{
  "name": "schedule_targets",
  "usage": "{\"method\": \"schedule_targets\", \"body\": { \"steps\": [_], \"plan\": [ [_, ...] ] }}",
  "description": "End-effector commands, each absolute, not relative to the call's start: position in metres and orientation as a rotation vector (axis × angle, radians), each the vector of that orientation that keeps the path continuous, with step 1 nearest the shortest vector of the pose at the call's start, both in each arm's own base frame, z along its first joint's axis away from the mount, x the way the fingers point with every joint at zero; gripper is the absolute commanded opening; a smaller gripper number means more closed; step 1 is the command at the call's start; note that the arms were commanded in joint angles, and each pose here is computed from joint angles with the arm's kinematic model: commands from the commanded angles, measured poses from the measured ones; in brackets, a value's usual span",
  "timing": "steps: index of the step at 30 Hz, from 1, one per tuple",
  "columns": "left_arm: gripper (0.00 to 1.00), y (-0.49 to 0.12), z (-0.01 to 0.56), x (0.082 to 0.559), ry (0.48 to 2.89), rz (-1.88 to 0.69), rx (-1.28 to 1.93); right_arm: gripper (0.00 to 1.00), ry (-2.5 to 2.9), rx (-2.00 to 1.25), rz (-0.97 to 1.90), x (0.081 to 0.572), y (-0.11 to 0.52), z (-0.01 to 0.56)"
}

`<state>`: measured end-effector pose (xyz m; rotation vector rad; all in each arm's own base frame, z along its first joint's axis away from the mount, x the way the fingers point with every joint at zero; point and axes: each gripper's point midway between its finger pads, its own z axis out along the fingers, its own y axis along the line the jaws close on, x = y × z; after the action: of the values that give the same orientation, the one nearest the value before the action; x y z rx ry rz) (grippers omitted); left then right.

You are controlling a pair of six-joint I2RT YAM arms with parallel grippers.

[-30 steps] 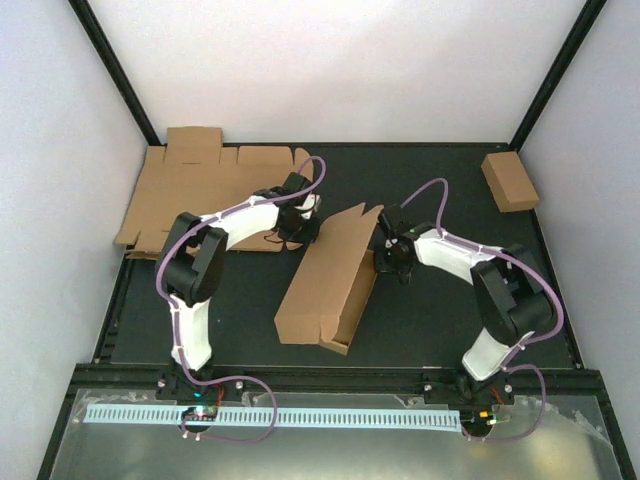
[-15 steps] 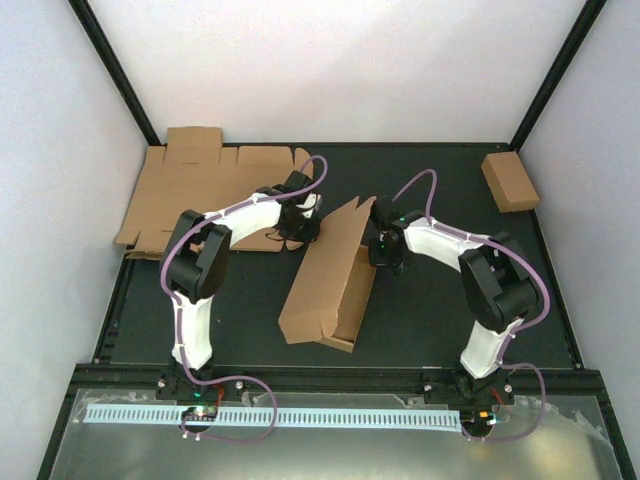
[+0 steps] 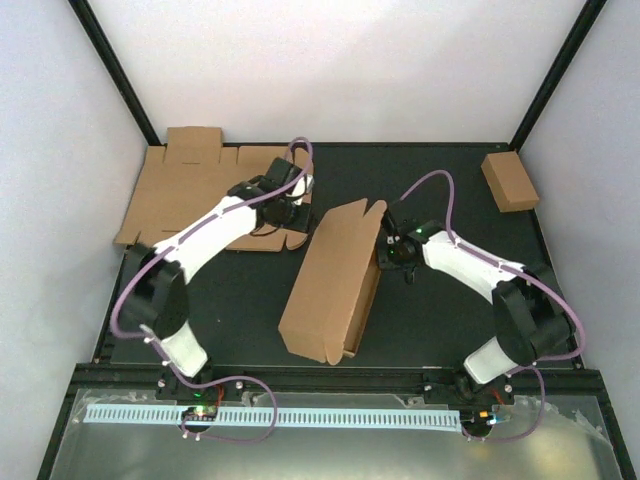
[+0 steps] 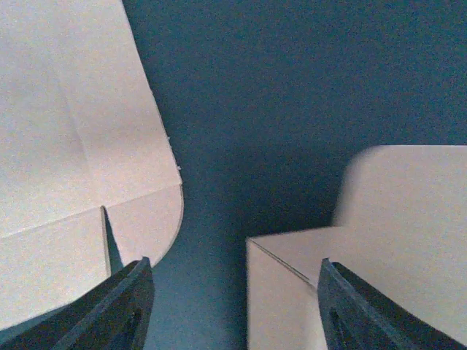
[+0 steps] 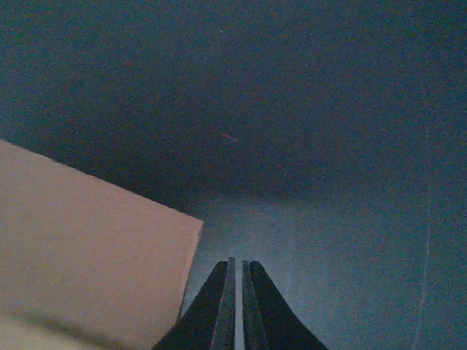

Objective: Fold the paper box

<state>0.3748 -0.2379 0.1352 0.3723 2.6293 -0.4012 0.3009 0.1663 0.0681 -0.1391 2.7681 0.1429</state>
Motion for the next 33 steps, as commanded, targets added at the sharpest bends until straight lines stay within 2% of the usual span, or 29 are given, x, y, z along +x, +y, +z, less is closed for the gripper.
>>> {"method": "schedule_targets", "body": {
  "steps": [1, 6, 9, 15, 20, 23, 28, 33],
  "plan": [
    [0.68, -0.22, 0.176, 0.344, 2.558, -0.365, 0.384, 0.09, 2.713, -0.231, 0.176, 0.301, 0.175, 0.081],
    [0.79, -0.202, 0.184, 0.308, 2.551, -0.384, 0.385, 0.15, 2.739, -0.253, 0.16, 0.3, 0.174, 0.072],
    [0.8, -0.189, 0.188, 0.287, 2.556, -0.383, 0.365, 0.15, 2.748, -0.253, 0.176, 0.3, 0.178, 0.071],
    [0.87, -0.188, 0.23, 0.23, 2.424, -0.476, 0.44, 0.17, 2.701, -0.288, 0.355, 0.295, 0.196, 0.098],
    [0.98, -0.19, 0.265, 0.19, 2.332, -0.578, 0.486, 0.21, 2.661, -0.338, 0.479, 0.285, 0.207, 0.125],
    [0.99, -0.204, 0.288, 0.178, 2.297, -0.648, 0.52, 0.23, 2.636, -0.354, 0.52, 0.28, 0.208, 0.139],
    [0.99, -0.245, 0.316, 0.169, 2.292, -0.622, 0.629, 0.23, 2.552, -0.376, 0.782, 0.267, 0.233, 0.178],
    [0.99, -0.272, 0.329, 0.174, 2.329, -0.564, 0.668, 0.23, 2.358, -0.362, 1.207, 0.246, 0.266, 0.234]
  ]
}}
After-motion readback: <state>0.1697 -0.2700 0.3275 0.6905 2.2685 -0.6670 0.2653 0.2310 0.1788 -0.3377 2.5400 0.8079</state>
